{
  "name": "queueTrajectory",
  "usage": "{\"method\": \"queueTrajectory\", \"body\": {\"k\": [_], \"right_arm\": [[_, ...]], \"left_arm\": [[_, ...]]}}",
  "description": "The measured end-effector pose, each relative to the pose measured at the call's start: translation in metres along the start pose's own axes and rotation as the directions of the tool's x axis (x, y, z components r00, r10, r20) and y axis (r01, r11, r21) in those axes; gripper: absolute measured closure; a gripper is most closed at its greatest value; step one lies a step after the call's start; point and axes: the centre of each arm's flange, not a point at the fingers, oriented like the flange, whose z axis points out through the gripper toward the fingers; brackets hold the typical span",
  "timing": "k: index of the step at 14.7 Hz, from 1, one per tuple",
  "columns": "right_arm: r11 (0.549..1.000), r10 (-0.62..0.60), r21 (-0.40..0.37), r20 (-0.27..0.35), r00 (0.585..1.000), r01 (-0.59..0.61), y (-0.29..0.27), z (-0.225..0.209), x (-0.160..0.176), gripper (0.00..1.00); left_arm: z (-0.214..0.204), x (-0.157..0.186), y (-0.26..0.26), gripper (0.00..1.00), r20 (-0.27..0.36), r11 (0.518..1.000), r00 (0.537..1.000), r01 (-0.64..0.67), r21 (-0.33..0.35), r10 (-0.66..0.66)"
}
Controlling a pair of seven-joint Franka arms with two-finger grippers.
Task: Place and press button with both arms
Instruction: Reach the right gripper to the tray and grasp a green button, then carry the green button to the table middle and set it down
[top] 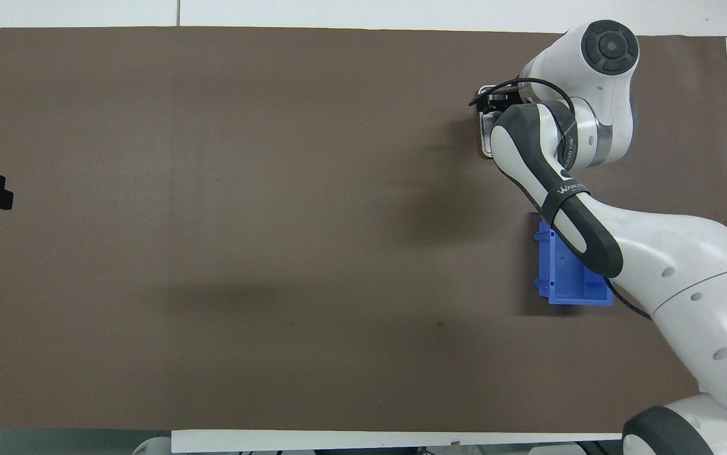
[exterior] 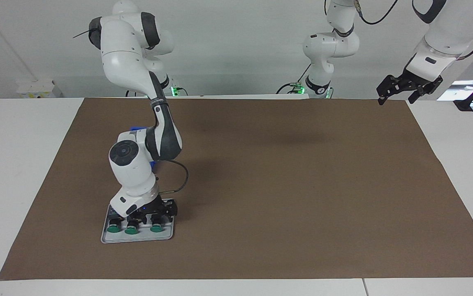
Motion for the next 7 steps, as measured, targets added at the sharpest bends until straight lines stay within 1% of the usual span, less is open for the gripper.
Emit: {"method": "queueTrajectory", "body": {"k": [2, 3, 4, 5, 6, 7], "right_arm": [[1.000, -0.008, -0.002, 0.006, 1.000, 0.008, 0.002, 0.005, -0.003, 0.10], [1.000, -0.015, -0.002, 0.004, 1.000, 0.015, 0.002, 0.009, -0.005, 0.16], [1.000, -0.018, -0.002, 0.008, 1.000, 0.018, 0.003, 0.012, -0.007, 0.25], [1.000, -0.020, -0.002, 0.014, 1.000, 0.021, 0.003, 0.015, -0.009, 0.25], [1.000, -0.022, -0.003, 0.022, 1.000, 0.022, 0.003, 0.016, -0.011, 0.29], [1.000, -0.023, -0.006, 0.028, 0.999, 0.023, 0.004, 0.016, -0.011, 0.40]], "left_arm": [[0.000, 0.000, 0.000, 0.00, 0.001, 1.000, 1.000, 0.000, 0.000, 0.000], [0.001, 0.000, 0.000, 0.00, 0.001, 1.000, 1.000, 0.000, 0.000, 0.000], [0.001, 0.000, 0.000, 0.00, 0.002, 1.000, 1.000, 0.000, 0.000, 0.000], [0.002, 0.000, 0.000, 0.00, 0.004, 1.000, 1.000, 0.000, 0.000, 0.000], [0.002, 0.000, 0.000, 0.00, 0.005, 1.000, 1.000, 0.000, 0.000, 0.000], [0.003, 0.000, 0.000, 0.00, 0.007, 1.000, 1.000, 0.000, 0.000, 0.000]]}}
